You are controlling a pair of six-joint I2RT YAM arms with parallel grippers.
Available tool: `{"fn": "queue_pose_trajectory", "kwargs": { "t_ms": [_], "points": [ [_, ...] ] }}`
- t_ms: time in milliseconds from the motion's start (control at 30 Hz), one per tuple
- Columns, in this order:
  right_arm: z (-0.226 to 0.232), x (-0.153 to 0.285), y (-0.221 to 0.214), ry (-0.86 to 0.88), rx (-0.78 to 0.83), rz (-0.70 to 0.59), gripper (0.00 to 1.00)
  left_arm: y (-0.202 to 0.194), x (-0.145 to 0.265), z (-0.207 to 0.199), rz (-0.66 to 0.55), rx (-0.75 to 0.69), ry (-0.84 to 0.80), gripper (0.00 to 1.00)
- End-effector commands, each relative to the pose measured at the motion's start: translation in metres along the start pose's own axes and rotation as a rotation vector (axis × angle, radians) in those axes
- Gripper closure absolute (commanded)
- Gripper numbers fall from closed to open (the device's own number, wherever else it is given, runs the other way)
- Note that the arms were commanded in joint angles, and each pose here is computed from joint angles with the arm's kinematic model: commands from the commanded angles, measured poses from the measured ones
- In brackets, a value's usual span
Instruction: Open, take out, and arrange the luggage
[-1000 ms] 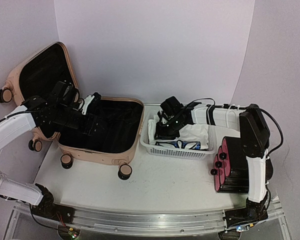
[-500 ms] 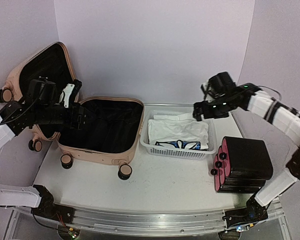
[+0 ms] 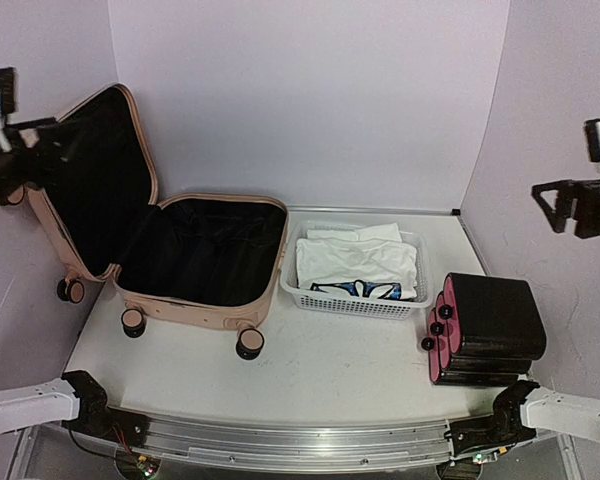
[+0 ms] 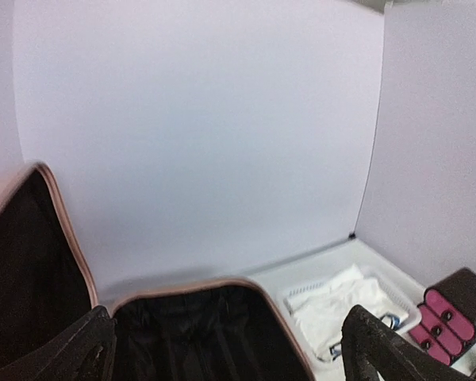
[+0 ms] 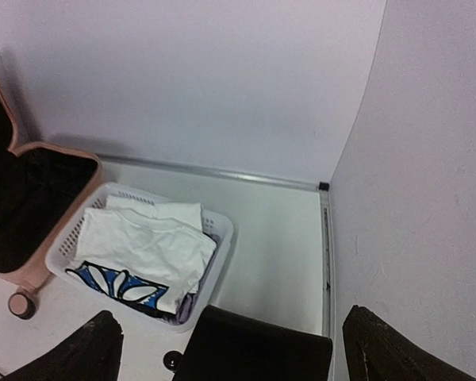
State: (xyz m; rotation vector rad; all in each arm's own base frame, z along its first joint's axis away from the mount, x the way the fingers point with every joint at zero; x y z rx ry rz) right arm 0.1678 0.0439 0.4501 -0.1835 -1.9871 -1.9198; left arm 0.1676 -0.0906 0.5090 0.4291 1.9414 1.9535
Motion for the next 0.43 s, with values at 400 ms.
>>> {"fn": "queue_pose_trajectory", "kwargs": {
  "t_ms": [400],
  "points": [
    [0.005,0.053,0.028,0.144,-0.026,-0.202,0.02,0.068,0.08,0.011,-0.319,-0.054,0.038,0.01]
  ]
}}
Point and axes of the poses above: each gripper's point midway between its finger pads, its own x axis back along the fingers, its own z axis along the line the jaws close on, y = z × x, the point moved 4 cm from there along x, back along the fingers, and after that the axes turned 3 degrees about -x, right-handed, at the moved point
